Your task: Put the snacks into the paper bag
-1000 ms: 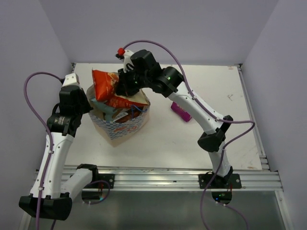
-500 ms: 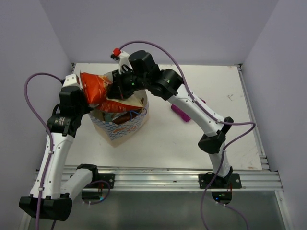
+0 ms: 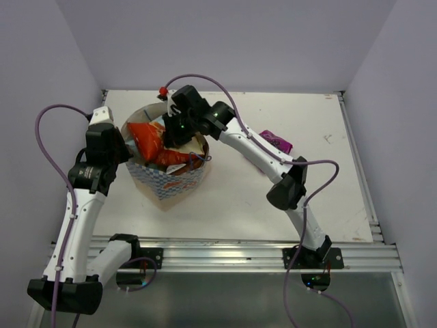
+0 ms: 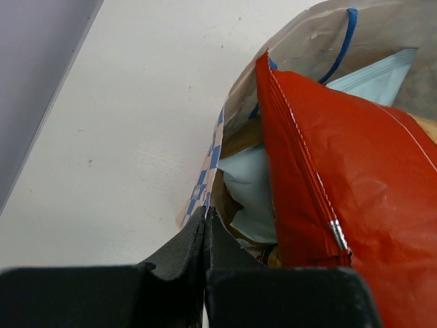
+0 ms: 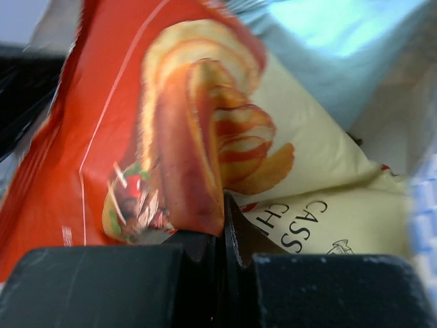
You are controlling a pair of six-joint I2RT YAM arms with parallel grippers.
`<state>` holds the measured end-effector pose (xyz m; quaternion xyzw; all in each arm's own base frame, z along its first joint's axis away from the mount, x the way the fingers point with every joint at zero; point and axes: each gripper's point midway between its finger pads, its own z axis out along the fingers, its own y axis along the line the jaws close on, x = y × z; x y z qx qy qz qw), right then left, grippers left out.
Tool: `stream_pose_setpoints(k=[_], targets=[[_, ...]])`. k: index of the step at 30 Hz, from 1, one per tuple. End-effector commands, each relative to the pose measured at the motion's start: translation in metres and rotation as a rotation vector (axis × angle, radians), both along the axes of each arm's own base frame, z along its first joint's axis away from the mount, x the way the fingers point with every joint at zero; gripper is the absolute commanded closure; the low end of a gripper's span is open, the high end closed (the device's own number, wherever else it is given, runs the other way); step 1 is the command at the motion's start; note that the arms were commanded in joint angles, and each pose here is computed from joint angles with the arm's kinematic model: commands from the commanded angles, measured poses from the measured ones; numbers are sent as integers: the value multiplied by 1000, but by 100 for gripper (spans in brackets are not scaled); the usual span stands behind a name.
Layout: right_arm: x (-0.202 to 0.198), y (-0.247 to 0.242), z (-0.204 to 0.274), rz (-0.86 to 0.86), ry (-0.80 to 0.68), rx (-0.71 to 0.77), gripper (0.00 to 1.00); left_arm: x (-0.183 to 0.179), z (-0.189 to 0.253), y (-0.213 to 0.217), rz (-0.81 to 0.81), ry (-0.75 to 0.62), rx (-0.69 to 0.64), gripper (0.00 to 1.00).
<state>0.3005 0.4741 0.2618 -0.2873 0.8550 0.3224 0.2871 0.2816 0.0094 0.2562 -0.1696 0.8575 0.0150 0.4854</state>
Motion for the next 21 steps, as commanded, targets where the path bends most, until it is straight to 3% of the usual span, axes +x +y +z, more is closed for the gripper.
stream_pose_setpoints(k=[1,5,11,14,19,21], targets=[[39,-15,1,-110,-14,-1,100,5,7,2,18,-39,2,100],[62,-34,-42,-165,34,-108,100,6,9,5,27,-40,19,100],[37,-59,-75,-84,42,-317,100,11,14,8,33,-48,41,100],[22,-63,-71,-15,18,-349,100,14,12,7,25,-45,37,100],[4,-50,-43,96,11,-245,100,19,10,3,11,-43,28,100],[4,-43,-27,112,-14,-193,79,20,9,2,3,-43,22,100]])
